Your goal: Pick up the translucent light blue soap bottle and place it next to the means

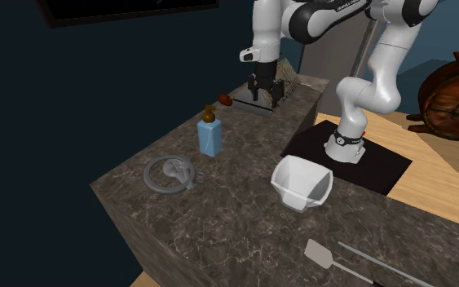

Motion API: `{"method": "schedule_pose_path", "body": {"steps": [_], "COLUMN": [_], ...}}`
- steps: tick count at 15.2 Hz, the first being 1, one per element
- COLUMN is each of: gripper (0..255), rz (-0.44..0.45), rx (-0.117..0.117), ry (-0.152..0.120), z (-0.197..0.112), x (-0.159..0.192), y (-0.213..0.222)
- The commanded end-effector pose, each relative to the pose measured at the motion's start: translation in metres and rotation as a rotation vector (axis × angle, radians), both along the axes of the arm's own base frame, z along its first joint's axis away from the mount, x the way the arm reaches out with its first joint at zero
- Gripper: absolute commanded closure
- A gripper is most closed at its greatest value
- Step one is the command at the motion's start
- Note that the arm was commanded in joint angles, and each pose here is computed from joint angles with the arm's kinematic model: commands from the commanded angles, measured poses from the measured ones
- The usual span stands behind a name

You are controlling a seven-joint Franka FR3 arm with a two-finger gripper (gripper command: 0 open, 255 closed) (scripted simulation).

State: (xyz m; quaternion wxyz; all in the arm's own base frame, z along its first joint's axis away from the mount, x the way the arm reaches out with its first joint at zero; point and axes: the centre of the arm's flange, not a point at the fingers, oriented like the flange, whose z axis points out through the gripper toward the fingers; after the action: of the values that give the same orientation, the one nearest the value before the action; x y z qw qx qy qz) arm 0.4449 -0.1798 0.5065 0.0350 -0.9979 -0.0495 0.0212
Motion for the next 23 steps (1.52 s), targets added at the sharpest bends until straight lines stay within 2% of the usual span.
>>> {"method": "schedule_pose_path", "body": {"steps": [1,17,23], "gripper": [0,0,0], "rz": [0.003,0.019,0.019], "rx": [-0.008,-0.057,-0.057], "ry": [-0.005,-0.041,-0.041], "z": [-0.005,-0.032,-0.063], "x": [0.012,0.129,0.129], "y": [-0.020,-0.179,-0.179]}}
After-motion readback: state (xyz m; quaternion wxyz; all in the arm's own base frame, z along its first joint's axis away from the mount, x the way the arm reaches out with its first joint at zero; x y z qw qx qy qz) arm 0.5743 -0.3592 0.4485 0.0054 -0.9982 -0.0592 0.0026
